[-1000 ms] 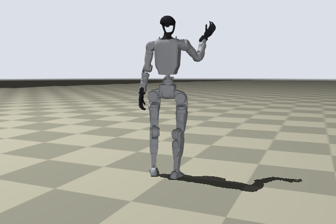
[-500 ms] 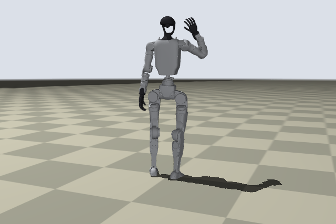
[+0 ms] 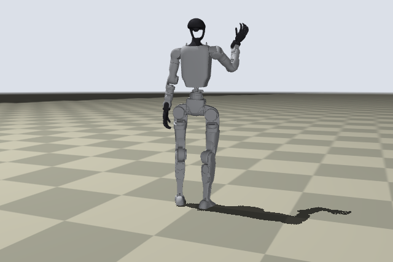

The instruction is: Upper body actions

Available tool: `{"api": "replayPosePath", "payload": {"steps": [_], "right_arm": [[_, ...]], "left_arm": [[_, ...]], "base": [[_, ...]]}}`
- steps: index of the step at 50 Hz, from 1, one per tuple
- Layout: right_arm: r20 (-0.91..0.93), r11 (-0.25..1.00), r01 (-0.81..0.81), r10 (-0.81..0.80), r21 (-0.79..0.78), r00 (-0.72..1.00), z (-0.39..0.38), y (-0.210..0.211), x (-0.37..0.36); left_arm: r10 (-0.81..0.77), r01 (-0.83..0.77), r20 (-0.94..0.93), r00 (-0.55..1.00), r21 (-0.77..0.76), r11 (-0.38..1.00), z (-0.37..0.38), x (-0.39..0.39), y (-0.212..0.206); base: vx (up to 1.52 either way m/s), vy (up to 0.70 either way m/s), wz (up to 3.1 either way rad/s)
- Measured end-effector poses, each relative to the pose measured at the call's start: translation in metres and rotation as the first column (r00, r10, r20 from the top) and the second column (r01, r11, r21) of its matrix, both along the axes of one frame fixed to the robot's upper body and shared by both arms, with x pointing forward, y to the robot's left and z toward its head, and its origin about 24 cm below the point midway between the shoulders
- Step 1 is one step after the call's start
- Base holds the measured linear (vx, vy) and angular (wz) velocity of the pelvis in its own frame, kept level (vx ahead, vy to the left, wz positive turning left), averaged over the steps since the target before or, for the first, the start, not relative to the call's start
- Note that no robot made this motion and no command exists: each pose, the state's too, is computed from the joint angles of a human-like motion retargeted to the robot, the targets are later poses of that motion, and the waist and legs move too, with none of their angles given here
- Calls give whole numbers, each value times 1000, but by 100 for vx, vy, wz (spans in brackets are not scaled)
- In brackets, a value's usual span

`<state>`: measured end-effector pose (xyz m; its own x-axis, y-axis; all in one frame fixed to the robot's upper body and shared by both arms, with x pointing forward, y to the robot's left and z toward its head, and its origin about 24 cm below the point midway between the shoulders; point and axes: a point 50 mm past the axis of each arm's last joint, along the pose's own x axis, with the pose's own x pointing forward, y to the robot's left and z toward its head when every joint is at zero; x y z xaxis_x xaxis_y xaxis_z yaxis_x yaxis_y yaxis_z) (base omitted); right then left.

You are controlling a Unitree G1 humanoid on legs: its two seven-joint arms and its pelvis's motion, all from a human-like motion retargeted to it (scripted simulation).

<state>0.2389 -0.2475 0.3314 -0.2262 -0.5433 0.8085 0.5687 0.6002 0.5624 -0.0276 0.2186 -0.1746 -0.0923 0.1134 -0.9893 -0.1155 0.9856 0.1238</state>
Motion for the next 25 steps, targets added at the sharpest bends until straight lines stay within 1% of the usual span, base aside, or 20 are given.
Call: {"api": "replayPosePath", "payload": {"steps": [2, 5, 8, 13, 18, 22, 25], "right_arm": [[-7, 993, -69, 70, 96, 998, -6, -6, 6], [-13, 981, -106, 109, 162, 994, -11, -10, 10], [-16, 985, -90, 94, 149, 995, -9, -11, 9], [27, 1000, -10, 11, -29, 1000, 4, 3, -3], [120, 972, 113, -89, -208, 989, 19, 21, -20], [228, 901, 211, -130, -378, 965, 28, 41, -36], [316, 832, 291, -149, -471, 937, 32, 54, -48]], "left_arm": [[1, -1, 0, 1000, 0, 1000, 0, 0, 0], [2, -2, -4, 1000, -1, 1000, 0, -2, 0], [1, -1, -8, 1000, 0, 1000, 0, -3, 1], [-5, 5, -13, 1000, 3, 1000, 1, -4, 2], [-10, 10, -6, 1000, 8, 1000, 1, -1, 5], [-14, 14, 5, 1000, 16, 1000, 1, 3, 7], [-16, 16, 14, 1000, 17, 1000, 1, 7, 8]], "base": [[0, 0, 0], [0, 0, 0], [0, 0, 0], [0, 0, 0], [0, 0, 0], [0, 0, 0], [0, 0, 0]]}}
